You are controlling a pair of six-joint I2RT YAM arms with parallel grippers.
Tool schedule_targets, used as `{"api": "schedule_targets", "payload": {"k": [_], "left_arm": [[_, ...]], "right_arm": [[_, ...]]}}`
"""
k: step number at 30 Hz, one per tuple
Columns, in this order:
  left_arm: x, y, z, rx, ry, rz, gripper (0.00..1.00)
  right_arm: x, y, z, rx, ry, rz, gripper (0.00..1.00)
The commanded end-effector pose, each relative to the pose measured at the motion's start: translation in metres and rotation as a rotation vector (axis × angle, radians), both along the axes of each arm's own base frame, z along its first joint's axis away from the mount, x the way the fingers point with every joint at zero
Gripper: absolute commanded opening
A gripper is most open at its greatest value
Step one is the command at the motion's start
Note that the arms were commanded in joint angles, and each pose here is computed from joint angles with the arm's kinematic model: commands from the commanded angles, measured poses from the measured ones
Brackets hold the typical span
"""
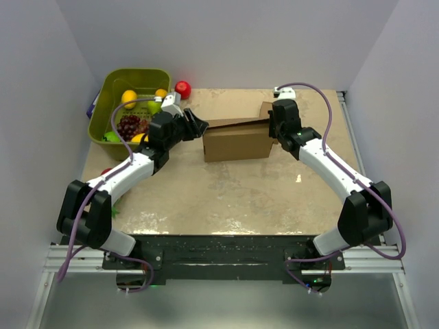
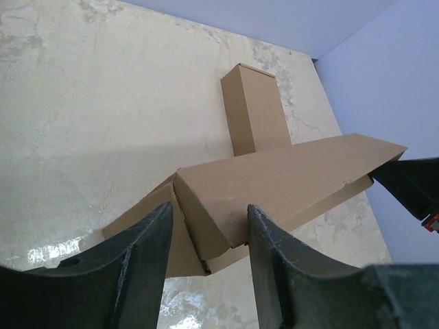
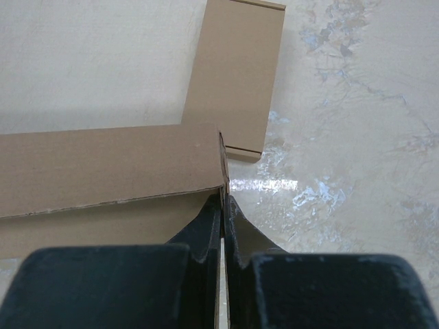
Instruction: Fold the paper box
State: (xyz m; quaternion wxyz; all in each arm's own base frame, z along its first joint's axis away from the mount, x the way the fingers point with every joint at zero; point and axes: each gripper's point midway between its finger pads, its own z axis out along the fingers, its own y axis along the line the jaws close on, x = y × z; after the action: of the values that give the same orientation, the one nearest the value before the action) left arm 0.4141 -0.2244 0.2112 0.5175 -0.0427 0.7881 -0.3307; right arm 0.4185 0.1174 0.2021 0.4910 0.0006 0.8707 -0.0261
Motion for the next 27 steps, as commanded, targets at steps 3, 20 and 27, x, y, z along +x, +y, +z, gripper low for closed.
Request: {"api": "schedule_targets", "payload": {"k": [3, 20, 27], "left_arm": [[-0.012, 0.006, -0.038, 0.056, 0.082, 0.016, 0.50], [-0.013, 0.007, -0.047, 0.070, 0.100, 0.009, 0.49], [-0.014, 0.007, -0.050, 0.075, 0.108, 0.007, 0.49]], "right_arm": [[-0.026, -0.007, -0.039, -0.056, 0.173, 0.017, 0.03], [-0.035, 0.016, 0.043, 0.114, 0.090, 0.121, 0.58], [-0.026, 0.015, 0.080, 0.172, 0.016, 0.102, 0.55]]}}
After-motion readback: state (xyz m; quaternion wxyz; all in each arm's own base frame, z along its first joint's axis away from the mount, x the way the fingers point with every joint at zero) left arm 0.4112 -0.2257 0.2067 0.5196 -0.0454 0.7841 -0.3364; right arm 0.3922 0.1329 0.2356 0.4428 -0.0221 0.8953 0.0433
